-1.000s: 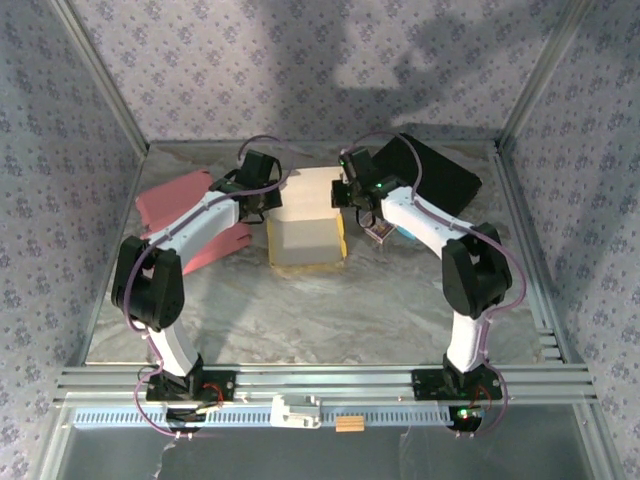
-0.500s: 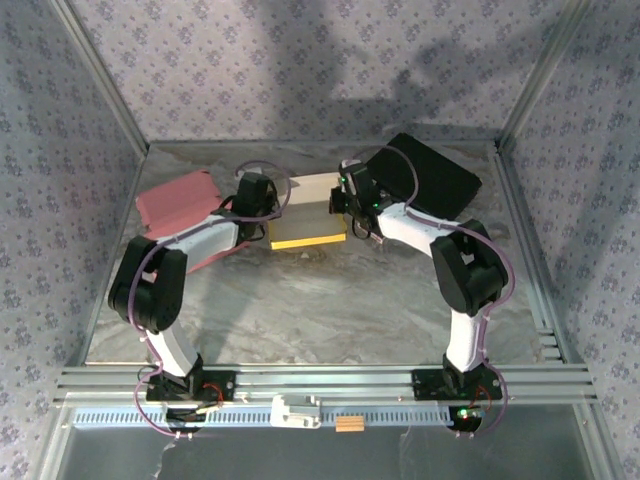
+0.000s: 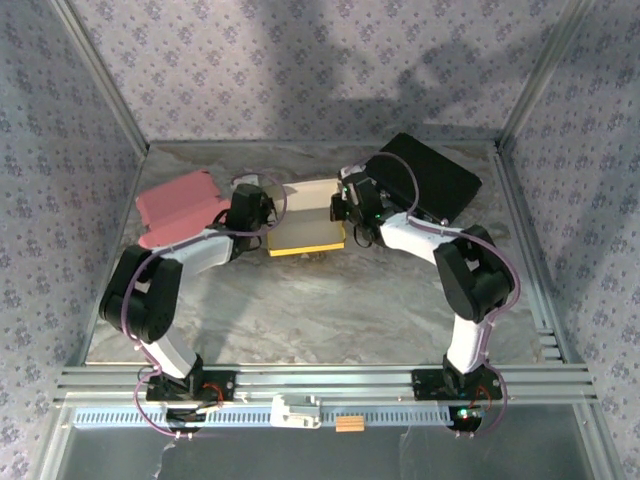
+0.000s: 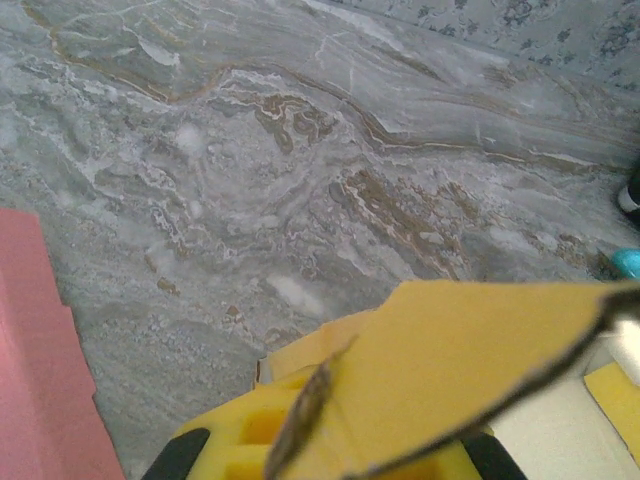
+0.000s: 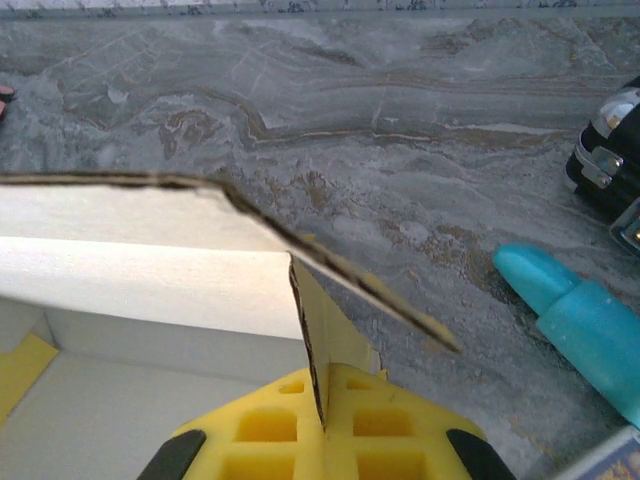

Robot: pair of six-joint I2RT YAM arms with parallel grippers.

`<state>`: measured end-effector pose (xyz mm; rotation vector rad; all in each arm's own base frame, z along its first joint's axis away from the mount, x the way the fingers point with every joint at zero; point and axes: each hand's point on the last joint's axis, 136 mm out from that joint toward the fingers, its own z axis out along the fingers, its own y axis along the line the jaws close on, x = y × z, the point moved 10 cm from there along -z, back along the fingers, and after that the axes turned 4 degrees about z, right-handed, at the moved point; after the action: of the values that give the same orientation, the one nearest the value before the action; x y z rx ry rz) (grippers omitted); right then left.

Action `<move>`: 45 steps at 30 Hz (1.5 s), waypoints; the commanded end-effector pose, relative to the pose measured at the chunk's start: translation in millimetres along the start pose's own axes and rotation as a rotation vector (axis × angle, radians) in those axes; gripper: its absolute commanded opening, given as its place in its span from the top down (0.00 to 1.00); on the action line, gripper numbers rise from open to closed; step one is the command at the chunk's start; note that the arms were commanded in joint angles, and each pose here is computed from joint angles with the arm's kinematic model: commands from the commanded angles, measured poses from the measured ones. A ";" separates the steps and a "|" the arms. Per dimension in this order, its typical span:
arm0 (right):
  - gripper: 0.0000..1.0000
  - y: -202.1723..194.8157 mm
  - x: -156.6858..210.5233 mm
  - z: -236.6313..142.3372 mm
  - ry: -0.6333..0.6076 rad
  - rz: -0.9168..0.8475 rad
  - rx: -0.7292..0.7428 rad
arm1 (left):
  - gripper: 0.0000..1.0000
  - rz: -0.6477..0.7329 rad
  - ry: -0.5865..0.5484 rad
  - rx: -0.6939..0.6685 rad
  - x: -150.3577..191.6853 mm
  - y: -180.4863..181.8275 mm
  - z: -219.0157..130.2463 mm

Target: Fold the paper box

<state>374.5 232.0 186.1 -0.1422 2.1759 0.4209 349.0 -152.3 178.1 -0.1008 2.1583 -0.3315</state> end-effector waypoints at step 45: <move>0.46 61.3 -70.9 -106.1 0.271 1.334 0.024 | 1.00 0.133 -0.041 -0.067 40.4 -25.3 -23.7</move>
<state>313.4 239.0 320.9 1.1451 2.3022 1.1419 311.8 -181.0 164.7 0.0067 2.1228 -0.1837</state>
